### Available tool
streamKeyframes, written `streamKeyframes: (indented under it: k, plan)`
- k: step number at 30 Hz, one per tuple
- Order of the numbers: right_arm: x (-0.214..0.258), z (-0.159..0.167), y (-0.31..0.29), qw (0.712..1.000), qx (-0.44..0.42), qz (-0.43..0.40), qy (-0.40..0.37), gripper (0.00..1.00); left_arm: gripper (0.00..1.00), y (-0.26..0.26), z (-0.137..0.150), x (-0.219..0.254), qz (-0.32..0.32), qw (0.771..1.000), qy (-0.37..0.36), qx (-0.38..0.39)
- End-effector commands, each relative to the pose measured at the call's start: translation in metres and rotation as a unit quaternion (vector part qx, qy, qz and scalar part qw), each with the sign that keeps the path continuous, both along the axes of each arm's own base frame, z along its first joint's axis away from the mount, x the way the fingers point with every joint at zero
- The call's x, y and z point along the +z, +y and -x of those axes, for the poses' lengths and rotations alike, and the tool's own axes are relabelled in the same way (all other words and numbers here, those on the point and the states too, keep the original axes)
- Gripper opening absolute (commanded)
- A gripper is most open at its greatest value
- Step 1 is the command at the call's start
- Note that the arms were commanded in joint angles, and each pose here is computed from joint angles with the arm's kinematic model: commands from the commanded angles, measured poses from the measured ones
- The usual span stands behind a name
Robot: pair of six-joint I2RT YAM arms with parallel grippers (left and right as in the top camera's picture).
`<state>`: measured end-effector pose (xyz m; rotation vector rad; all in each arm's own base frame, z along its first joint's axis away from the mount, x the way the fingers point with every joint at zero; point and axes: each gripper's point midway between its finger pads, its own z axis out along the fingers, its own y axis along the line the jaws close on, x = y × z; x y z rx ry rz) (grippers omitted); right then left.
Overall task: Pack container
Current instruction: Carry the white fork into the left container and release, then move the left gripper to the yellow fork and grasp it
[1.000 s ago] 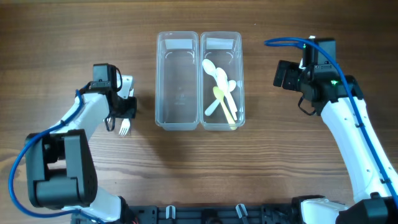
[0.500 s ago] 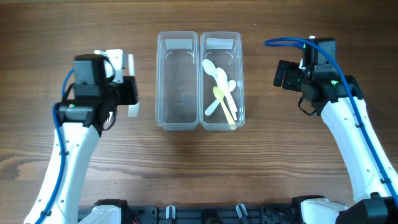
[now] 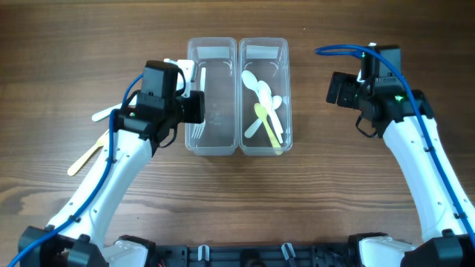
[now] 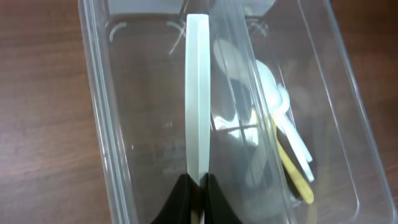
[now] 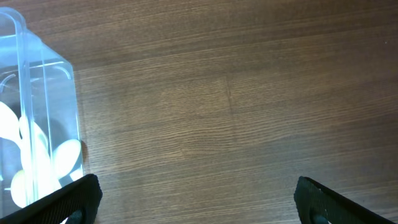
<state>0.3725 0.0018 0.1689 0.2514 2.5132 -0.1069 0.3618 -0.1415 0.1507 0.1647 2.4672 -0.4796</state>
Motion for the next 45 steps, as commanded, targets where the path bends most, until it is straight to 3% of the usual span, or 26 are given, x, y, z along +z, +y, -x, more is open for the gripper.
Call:
streamKeyframes:
  k: [1,2,4,7,10,13,15,20,24,28,31,34,36,43,45]
  plan:
    - [0.004,-0.004,-0.004,1.000,-0.001,0.010,-0.004,1.00,0.61,-0.007,-0.008,0.007,0.013,1.000,-0.016,-0.005]
    - [0.004,-0.004,-0.004,1.000,-0.001,0.010,-0.005,1.00,0.72,-0.007,-0.010,0.009,0.014,1.000,-0.022,-0.005]
    - [0.004,-0.004,-0.004,1.000,-0.001,0.010,-0.005,1.00,0.70,-0.004,-0.013,0.014,0.002,0.999,-0.040,-0.019]
    - [0.004,-0.004,-0.004,1.000,-0.001,0.010,-0.004,1.00,0.80,0.011,-0.013,0.017,-0.016,0.999,-0.048,-0.019]
    - [0.004,-0.004,-0.004,1.000,-0.001,0.010,-0.004,1.00,0.82,0.045,-0.010,0.017,-0.022,0.999,-0.029,0.030]
    - [0.004,-0.004,-0.004,1.000,-0.001,0.010,-0.004,1.00,0.81,0.104,-0.004,0.007,-0.020,0.988,0.022,0.153]
    - [0.004,-0.004,-0.004,1.000,-0.001,0.010,-0.004,1.00,1.00,0.149,0.006,-0.003,-0.015,0.966,0.059,0.250]
    - [0.004,-0.004,-0.004,1.000,-0.001,0.010,-0.004,1.00,1.00,0.230,0.030,-0.012,0.006,0.918,0.097,0.386]
    - [0.004,-0.004,-0.004,1.000,-0.001,0.010,-0.004,1.00,1.00,0.264,0.048,-0.019,0.044,0.869,0.117,0.478]
    - [0.004,-0.004,-0.004,1.000,-0.001,0.010,-0.004,1.00,1.00,0.286,0.076,-0.041,0.141,0.747,0.159,0.631]
    - [0.004,-0.004,-0.004,1.000,-0.001,0.010,-0.004,1.00,1.00,0.292,0.102,-0.067,0.168,0.656,0.186,0.712]
    - [0.004,-0.004,-0.004,1.000,-0.001,0.010,-0.005,1.00,1.00,0.294,0.119,-0.089,0.173,0.599,0.192,0.758]
    - [0.004,-0.004,-0.004,1.000,-0.001,0.010,-0.004,1.00,1.00,0.297,0.118,-0.097,0.180,0.588,0.177,0.768]
    - [0.004,-0.004,-0.004,1.000,-0.001,0.010,-0.004,1.00,1.00,0.310,0.112,-0.098,0.173,0.583,0.149,0.780]
    - [0.004,-0.004,-0.004,1.000,-0.001,0.010,-0.004,1.00,1.00,0.309,0.112,-0.107,0.181,0.562,0.159,0.791]
